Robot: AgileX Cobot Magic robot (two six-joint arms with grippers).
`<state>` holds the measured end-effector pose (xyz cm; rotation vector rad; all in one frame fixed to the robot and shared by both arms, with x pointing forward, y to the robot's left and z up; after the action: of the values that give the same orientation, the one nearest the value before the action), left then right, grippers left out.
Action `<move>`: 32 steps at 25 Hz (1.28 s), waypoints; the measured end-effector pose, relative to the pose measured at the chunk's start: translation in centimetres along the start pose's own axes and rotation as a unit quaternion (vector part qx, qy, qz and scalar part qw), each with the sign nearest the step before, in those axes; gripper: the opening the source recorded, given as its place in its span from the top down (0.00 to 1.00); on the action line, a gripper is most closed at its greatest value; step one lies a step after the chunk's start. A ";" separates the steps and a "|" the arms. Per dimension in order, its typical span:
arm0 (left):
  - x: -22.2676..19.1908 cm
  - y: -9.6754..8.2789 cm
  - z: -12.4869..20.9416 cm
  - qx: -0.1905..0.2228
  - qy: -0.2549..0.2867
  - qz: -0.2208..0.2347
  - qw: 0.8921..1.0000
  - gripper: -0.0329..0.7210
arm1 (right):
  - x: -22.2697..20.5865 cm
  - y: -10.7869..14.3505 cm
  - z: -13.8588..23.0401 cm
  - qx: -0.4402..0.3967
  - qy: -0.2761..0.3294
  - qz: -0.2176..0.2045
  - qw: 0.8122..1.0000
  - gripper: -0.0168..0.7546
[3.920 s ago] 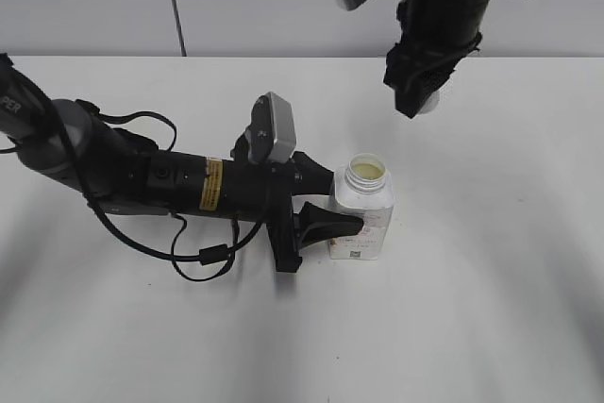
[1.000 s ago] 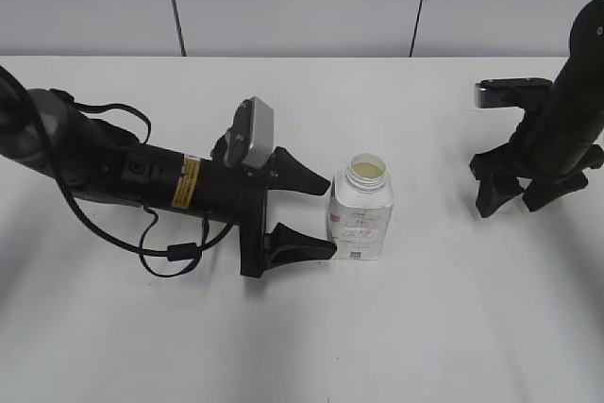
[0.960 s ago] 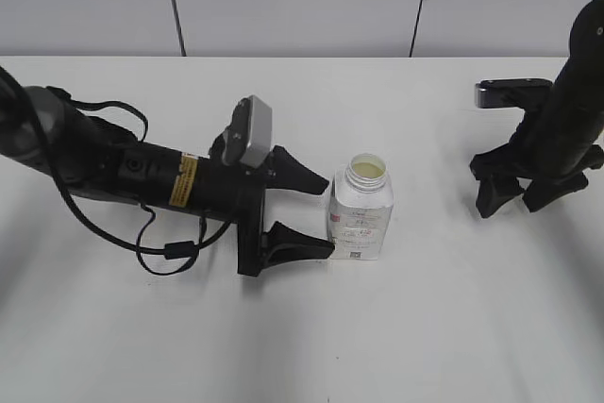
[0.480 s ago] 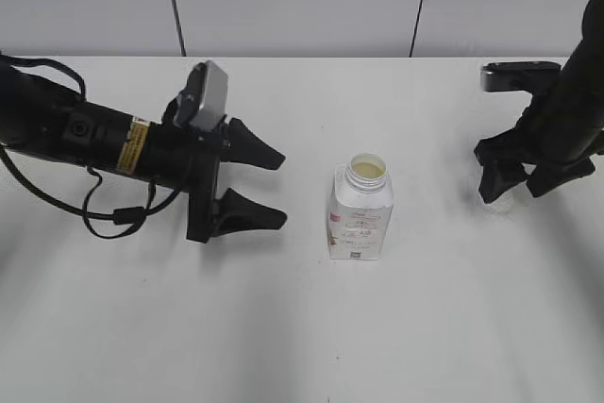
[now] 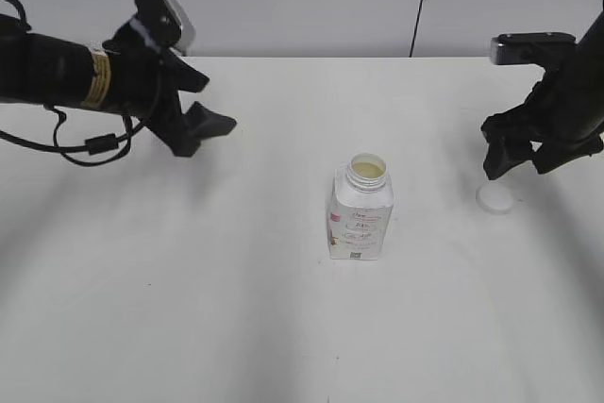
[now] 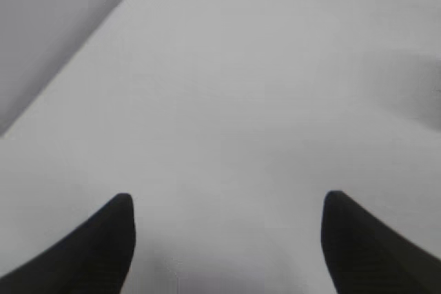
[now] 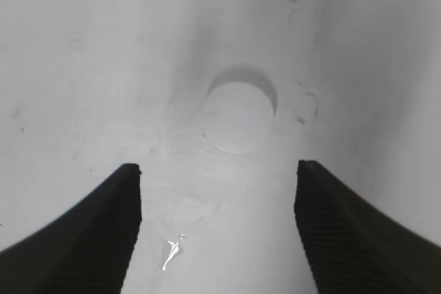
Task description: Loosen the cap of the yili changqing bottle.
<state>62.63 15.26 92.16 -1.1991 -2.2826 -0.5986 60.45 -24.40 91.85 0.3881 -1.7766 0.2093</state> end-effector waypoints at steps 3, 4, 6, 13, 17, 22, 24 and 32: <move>1.4 1.9 -0.8 0.044 0.009 -0.084 0.995 0.28 | 0.7 0.0 -0.2 0.001 -0.010 0.003 1.000 0.27; 2.0 2.5 -0.9 0.061 0.012 -0.112 0.992 0.28 | 0.9 0.0 -0.3 0.002 -0.014 0.004 1.000 0.27; 2.9 3.5 -1.2 0.103 0.014 -0.159 0.982 0.28 | 1.4 0.1 -0.5 0.003 -0.021 0.005 1.000 0.27; 5.9 5.9 -0.3 0.213 0.051 -0.292 0.931 0.29 | 2.8 0.1 -0.7 0.007 -0.039 0.012 0.999 0.27; 7.9 6.7 1.4 0.243 0.118 -0.368 0.890 0.29 | 4.1 0.3 -0.8 0.010 -0.053 0.016 0.998 0.27; 9.5 5.7 2.7 0.254 0.208 -0.361 0.873 0.29 | 5.6 0.4 -0.8 0.017 -0.068 0.025 0.997 0.27; 9.7 4.9 3.2 0.265 0.238 -0.342 0.869 0.29 | 6.1 0.3 -0.7 0.025 -0.070 0.033 0.997 0.27; 10.2 1.3 5.2 0.339 0.357 -0.247 0.835 0.29 | 9.3 0.5 -0.1 0.038 -0.059 0.046 0.996 0.27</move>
<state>57.54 25.31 94.41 0.0017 -1.8410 -0.2705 58.44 -25.28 100.95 0.3810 -1.9093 0.3260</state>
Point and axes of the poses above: a point on each arm's last joint axis where the gripper is mounted, x pointing back along that axis away from the gripper, y along the wrist's bending axis when the last joint is at zero, z = x × y, the point moved 3 cm from there along -x, pointing out along that axis toward the gripper, and after that the axes turned 8 degrees about x, right-handed, at the moved point
